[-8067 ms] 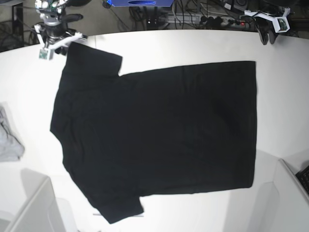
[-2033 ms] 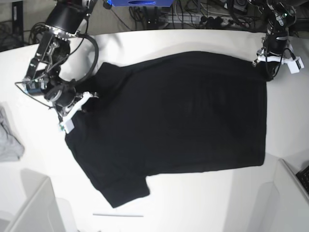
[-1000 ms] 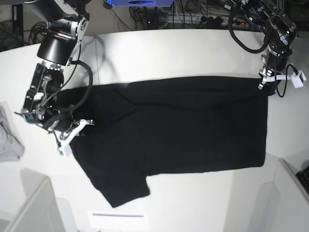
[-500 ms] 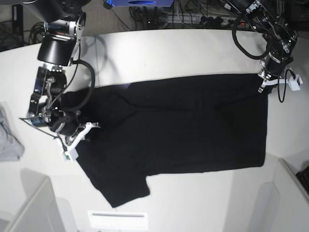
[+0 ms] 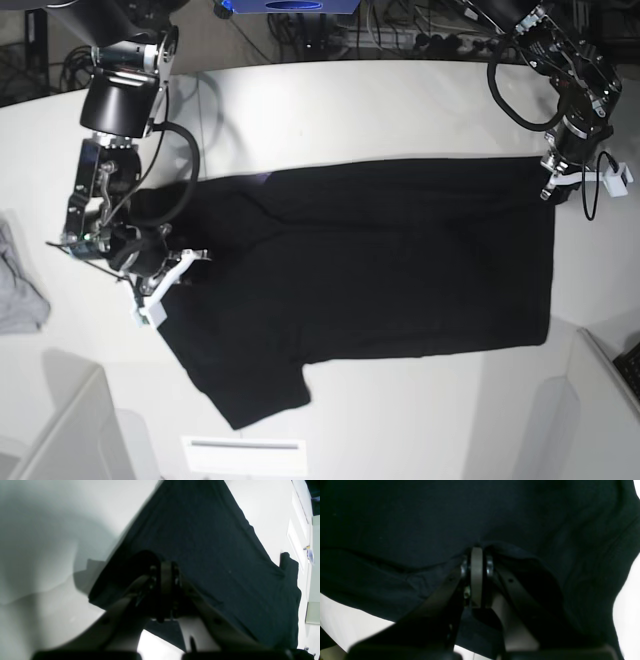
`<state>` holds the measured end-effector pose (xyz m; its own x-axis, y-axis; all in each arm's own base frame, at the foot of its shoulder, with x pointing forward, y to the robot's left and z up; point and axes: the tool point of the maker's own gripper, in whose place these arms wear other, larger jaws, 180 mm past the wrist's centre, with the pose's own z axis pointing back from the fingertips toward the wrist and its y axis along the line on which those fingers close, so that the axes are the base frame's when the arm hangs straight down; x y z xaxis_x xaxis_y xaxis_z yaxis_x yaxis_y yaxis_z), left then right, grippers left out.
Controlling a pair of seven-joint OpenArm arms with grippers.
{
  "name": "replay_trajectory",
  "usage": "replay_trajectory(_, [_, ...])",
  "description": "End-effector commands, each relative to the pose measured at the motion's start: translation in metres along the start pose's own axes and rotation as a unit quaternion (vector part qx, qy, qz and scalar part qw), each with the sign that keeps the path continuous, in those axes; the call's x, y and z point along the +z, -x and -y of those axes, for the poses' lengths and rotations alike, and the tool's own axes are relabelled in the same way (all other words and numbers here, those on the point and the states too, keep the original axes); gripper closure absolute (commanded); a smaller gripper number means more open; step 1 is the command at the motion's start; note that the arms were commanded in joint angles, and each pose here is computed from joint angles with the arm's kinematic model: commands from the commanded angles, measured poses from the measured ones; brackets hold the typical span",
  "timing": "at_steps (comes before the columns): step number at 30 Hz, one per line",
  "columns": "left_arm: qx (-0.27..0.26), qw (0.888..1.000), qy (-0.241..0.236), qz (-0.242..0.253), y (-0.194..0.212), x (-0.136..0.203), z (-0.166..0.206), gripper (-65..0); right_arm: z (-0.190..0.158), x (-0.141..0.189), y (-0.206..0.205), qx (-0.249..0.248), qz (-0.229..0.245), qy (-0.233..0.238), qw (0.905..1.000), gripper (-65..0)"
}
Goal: Fold the T-shirt properly
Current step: 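Lift the sleeve with the right gripper and fold it onto the body, then grasp the shoulder edges with both grippers and drag the shirt flat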
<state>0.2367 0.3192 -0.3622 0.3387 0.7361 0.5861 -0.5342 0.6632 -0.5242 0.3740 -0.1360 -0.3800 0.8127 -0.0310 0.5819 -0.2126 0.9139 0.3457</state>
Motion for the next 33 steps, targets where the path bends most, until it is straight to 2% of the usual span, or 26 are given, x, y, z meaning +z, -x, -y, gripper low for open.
replay_trajectory(1, [-0.007, 1.0, 0.011, 0.026, -0.017, 0.004, 0.006, 0.0, -0.002, 0.008, -0.024, 0.01, 0.035, -0.003, 0.9994, 0.0])
replay_trajectory(3, [-0.007, 1.0, 0.01, 0.026, -0.017, 0.004, 0.006, 0.0, -0.001, 0.008, -0.024, 0.01, 0.035, -0.002, 0.9994, 0.0])
replay_trajectory(5, [-0.007, 1.0, 0.011, 0.027, -0.018, 0.004, 0.006, 0.0, 0.005, 0.012, -0.025, 0.013, 0.037, 0.005, 0.9992, -7.1])
replay_trajectory(7, [-0.007, 1.0, 0.012, 0.028, -0.018, 0.004, 0.007, -12.3, 0.011, 0.014, -0.026, -0.001, 0.039, 0.014, 0.9991, -15.9])
replay_trajectory(8, [-0.006, 1.0, 0.012, 0.028, -0.018, 0.004, 0.007, -19.1, 0.02, 0.018, -0.027, -0.033, 0.047, 0.028, 0.998, -18.6])
replay_trajectory(10, [-0.006, 0.999, 0.014, 0.03, -0.019, 0.004, 0.008, -30.9, 0.042, 0.03, -0.031, -0.103, 0.071, 0.057, 0.9905, -21.5])
replay_trajectory(12, [-0.006, 0.999, 0.014, 0.031, -0.02, 0.004, 0.008, -40.2, 0.056, 0.042, -0.034, -0.137, 0.101, 0.08, 0.9822, -23.7])
replay_trajectory(15, [-0.014, 0.999, 0.02, 0.043, -0.028, 0.008, 0.015, -48.9, 0.06, 0.065, -0.04, -0.128, 0.152, 0.106, 0.9743, -25.8])
replay_trajectory(18, [-0.035, 0.997, 0.025, 0.06, -0.035, 0.02, 0.024, -50.4, 0.056, 0.09, -0.037, -0.118, 0.185, 0.129, 0.967, -25.8])
replay_trajectory(21, [-0.05, 0.997, 0.012, 0.054, -0.029, 0.03, 0.015, -50.4, 0.054, 0.109, -0.018, -0.141, 0.195, 0.158, 0.9576, -25.8])
replay_trajectory(23, [-0.053, 0.998, -0.004, 0.038, -0.017, 0.035, 0.002, -50.4, 0.052, 0.111, 0.004, -0.174, 0.187, 0.169, 0.9519, -26.6])
replay_trajectory(26, [-0.057, 0.998, -0.026, 0.024, -0.008, 0.043, -0.019, -50.2, 0.051, 0.107, 0.033, -0.212, 0.164, 0.179, 0.9466, -34.1])
replay_trajectory(28, [-0.075, 0.997, -0.021, 0.02, -0.005, 0.046, -0.026, -50.2, 0.045, 0.101, 0.051, -0.228, 0.148, 0.175, 0.9464, -37.7])
replay_trajectory(30, [-0.078, 0.997, -0.02, 0.012, 0.0, 0.044, -0.037, -50.2, 0.04, 0.097, 0.065, -0.239, 0.137, 0.171, 0.9458, -38.4])
replay_trajectory(33, [-0.059, 0.998, -0.03, -0.007, 0.013, 0.04, -0.055, -50.2, 0.039, 0.096, 0.077, -0.251, 0.152, 0.179, 0.9391, -38.4])
